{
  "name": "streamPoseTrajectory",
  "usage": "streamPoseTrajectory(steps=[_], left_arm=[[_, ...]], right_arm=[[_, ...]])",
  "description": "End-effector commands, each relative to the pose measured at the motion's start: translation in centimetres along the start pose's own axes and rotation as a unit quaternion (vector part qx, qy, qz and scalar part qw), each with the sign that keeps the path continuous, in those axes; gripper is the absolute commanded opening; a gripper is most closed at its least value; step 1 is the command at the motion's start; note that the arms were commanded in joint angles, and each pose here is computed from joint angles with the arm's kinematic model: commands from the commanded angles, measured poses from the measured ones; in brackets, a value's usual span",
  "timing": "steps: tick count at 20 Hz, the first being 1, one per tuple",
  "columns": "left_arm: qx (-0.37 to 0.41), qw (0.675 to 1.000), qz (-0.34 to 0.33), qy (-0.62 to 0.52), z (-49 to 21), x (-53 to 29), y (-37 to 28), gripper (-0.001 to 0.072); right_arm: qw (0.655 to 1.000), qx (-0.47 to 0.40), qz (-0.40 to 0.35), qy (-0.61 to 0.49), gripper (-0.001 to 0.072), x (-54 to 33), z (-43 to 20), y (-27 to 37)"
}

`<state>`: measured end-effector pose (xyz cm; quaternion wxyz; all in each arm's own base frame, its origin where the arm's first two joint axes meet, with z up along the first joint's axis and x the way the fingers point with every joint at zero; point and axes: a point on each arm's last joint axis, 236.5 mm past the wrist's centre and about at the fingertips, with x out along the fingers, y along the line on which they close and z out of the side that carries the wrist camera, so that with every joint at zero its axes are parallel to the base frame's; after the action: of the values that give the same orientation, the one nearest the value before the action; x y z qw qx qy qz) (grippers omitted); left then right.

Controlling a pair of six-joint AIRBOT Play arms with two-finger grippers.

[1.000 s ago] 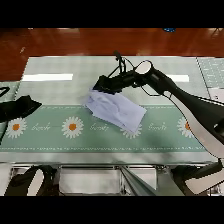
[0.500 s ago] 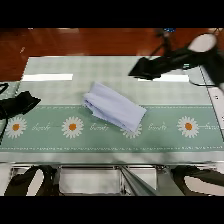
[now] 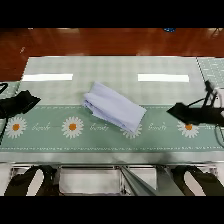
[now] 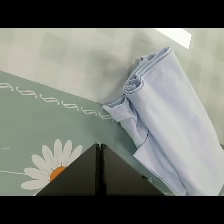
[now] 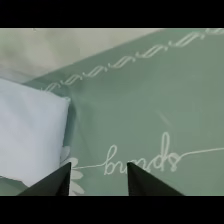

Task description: Fold the shirts.

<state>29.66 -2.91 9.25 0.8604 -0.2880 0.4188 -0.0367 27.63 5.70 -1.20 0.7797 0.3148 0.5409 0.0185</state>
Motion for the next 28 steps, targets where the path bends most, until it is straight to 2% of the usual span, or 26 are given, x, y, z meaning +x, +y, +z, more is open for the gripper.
streamPoseTrajectory(steps=[1,9,14,15,17,18,22,28], left_arm=[[-0.002,1.0,0.001,0.004,-0.3,0.2,0.2,0.002],[-0.003,1.0,0.002,0.008,-0.6,0.4,0.4,0.002],[-0.003,1.0,0.002,0.008,-0.6,0.4,0.4,0.002],[-0.003,1.0,0.002,0.008,-0.6,0.4,0.4,0.002],[-0.003,1.0,0.002,0.008,-0.6,0.4,0.4,0.002],[-0.003,1.0,0.002,0.008,-0.6,0.4,0.4,0.002],[-0.003,1.0,0.002,0.008,-0.6,0.4,0.4,0.002],[-0.003,1.0,0.002,0.008,-0.6,0.4,0.4,0.0021]], right_arm=[[0.994,0.089,0.064,0.029,0.0409,5.1,-4.3,0.2],[0.98,0.1,0.125,0.117,0.0409,11.9,-6.3,5.5],[0.975,0.065,0.14,0.162,0.0407,14.5,-6.5,9.4],[0.974,0.052,0.147,0.167,0.0351,14.8,-6.5,10.6],[0.97,0.004,0.172,0.172,0.0056,14.8,-6.2,13.7],[0.966,-0.03,0.191,0.169,0.0023,14.5,-5.8,15.8],[0.955,-0.13,0.231,0.135,0.0023,11.2,-1.8,22.6],[0.957,-0.237,0.158,0.048,0.0023,3.8,7.6,25.6]])
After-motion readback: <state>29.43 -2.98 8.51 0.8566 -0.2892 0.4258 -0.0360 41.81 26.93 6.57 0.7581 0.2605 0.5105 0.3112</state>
